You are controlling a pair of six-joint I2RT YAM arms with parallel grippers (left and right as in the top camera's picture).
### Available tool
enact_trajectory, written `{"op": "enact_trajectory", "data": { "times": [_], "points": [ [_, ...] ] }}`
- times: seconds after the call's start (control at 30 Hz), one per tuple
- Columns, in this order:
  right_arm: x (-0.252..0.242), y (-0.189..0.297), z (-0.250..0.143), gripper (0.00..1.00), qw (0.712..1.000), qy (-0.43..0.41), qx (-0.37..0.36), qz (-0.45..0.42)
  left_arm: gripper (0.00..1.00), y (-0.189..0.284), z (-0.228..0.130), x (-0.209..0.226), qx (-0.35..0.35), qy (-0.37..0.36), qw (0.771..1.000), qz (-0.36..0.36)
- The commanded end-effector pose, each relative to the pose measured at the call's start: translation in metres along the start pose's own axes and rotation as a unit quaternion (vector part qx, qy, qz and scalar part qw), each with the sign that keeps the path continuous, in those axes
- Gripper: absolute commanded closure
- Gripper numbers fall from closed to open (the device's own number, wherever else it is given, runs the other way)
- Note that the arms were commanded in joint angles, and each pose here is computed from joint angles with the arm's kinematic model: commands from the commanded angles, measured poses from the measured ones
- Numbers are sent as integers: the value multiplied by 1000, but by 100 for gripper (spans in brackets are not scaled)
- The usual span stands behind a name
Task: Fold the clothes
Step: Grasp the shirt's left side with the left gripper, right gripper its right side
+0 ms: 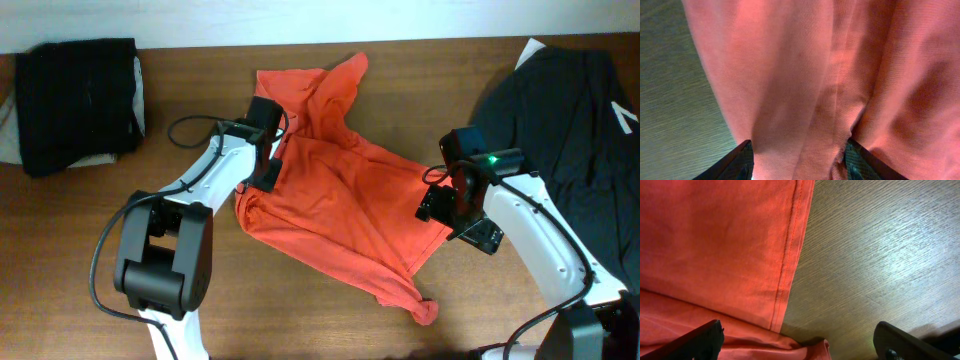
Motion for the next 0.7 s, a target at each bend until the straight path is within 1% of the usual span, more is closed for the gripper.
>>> {"op": "enact_trajectory", "data": {
  "times": [0.0, 0.03, 0.07, 0.1, 0.13, 0.17, 0.2, 0.23, 0.27, 0.3, 0.37, 0.4, 0.43, 0.47, 0.5, 0.53, 0.57, 0.6, 0.63, 0.67],
  "points": [
    [0, 0, 3, 1, 1000, -3, -3, -3, 52, 1, 1, 14, 8, 15, 997, 72],
    [0, 0, 3, 1, 1000, -3, -3, -3, 70, 1, 1, 14, 8, 15, 997, 73],
    [0, 0, 3, 1, 1000, -3, -3, -3, 83, 1, 1, 14, 8, 15, 997, 72],
    [0, 0, 3, 1, 1000, -3, -3, -3, 90, 1, 1, 14, 8, 15, 997, 72],
    [0, 0, 3, 1, 1000, -3, -3, -3, 100, 1, 1, 14, 8, 15, 997, 73],
    [-1, 0, 3, 1, 1000, -3, -3, -3, 100, 3, 0, 21, 11, 19, 995, 96],
    [-1, 0, 3, 1, 1000, -2, -2, -4, 100, 10, -2, 38, 13, 61, 987, 149],
    [-1, 0, 2, 1, 1000, -2, -1, -5, 100, 20, -6, 59, 12, 100, 979, 180],
    [-1, 0, 2, 1, 1000, -2, -1, -5, 100, 28, -13, 78, 12, 124, 975, 185],
    [-1, 0, 2, 1, 1000, -2, -1, -5, 100, 36, -28, 106, 21, 176, 965, 192],
    [-1, 0, 3, 1, 1000, -3, -3, -3, 100, 38, -56, 139, 53, 241, 949, 198],
    [0, 0, 3, 1, 1000, -3, -3, -3, 78, 34, -72, 150, 76, 268, 943, 180],
    [0, 0, 3, 1, 1000, -3, -3, -2, 62, 33, -78, 153, 86, 276, 943, 166],
    [0, 0, 3, 1, 1000, -3, -3, -2, 62, 32, -83, 155, 94, 283, 942, 157],
    [0, 0, 3, 1, 1000, -3, -2, -1, 53, 31, -86, 155, 99, 286, 942, 148],
    [1, 0, 2, 1, 1000, -3, 1, 5, 35, 34, -85, 152, 98, 284, 943, 144],
    [3, 0, 2, 1, 1000, -3, 3, 9, 1, 36, -82, 149, 91, 281, 945, 140],
    [6, -3, 5, 1, 1000, -3, -1, 14, 1, 36, -70, 140, 66, 280, 953, 100],
    [12, -11, 11, 1, 1000, -2, -11, 23, 1, 32, -61, 129, 46, 286, 956, 42],
    [21, -19, 19, 4, 999, 18, -24, 39, 1, 32, -57, 123, 40, 287, 957, 10]
  ]
}}
Point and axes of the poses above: each gripper's point midway between its finger pads, its own y axis back along the fingers, its own x axis along the line the jaws close on, z = x × y, the point moved 6 cm from there along y, back along the fingers, and after that the axes turned 4 degrees about -y, right-handed, at the moved point
